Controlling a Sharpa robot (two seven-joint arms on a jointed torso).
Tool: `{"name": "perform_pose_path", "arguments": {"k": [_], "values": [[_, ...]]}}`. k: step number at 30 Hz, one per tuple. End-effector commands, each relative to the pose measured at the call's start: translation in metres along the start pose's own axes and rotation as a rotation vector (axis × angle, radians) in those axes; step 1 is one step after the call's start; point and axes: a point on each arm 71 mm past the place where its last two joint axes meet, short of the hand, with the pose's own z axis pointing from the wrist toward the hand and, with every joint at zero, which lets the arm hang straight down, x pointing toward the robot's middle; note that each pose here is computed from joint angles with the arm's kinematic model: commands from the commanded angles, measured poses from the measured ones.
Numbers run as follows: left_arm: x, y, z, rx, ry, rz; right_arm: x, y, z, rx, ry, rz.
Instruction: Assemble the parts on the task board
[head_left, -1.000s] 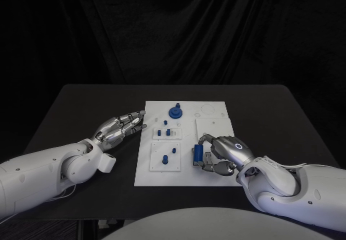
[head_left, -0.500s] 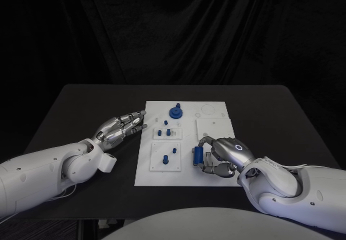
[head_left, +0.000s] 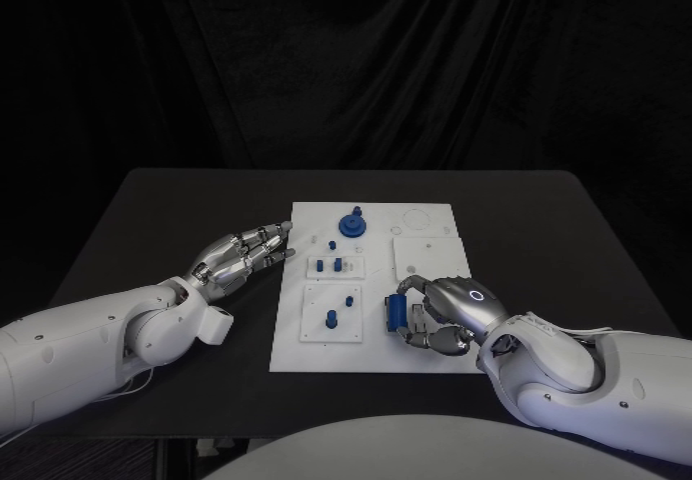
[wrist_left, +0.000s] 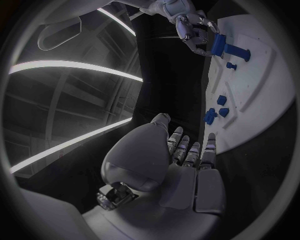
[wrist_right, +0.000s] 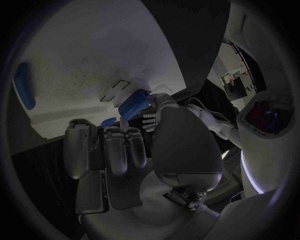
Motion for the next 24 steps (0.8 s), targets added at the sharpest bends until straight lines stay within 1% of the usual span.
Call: {"name": "perform_pose_path", "arguments": {"k": [1,12,16,19,24], "values": [[0.0022,0.0001,0.0008,0.010,0.011,-0.013,0.0050,-0.0025,-0.0002,0.013,0.047,-0.021],[0.0024,0.0007,0.0010,0.010,0.011,-0.014,0.0078,-0.0043,0.0016,0.022,0.073,-0.037],[0.0021,0.0009,0.0008,0.010,0.011,-0.014,0.0080,-0.0043,0.0020,0.024,0.073,-0.037],[0.0020,0.0011,0.0006,0.009,0.010,-0.014,0.0072,-0.0043,0.0018,0.024,0.064,-0.033],[0.0020,0.0013,-0.0002,0.010,0.009,-0.015,0.0031,-0.0049,-0.0003,0.020,0.024,-0.014]]}}
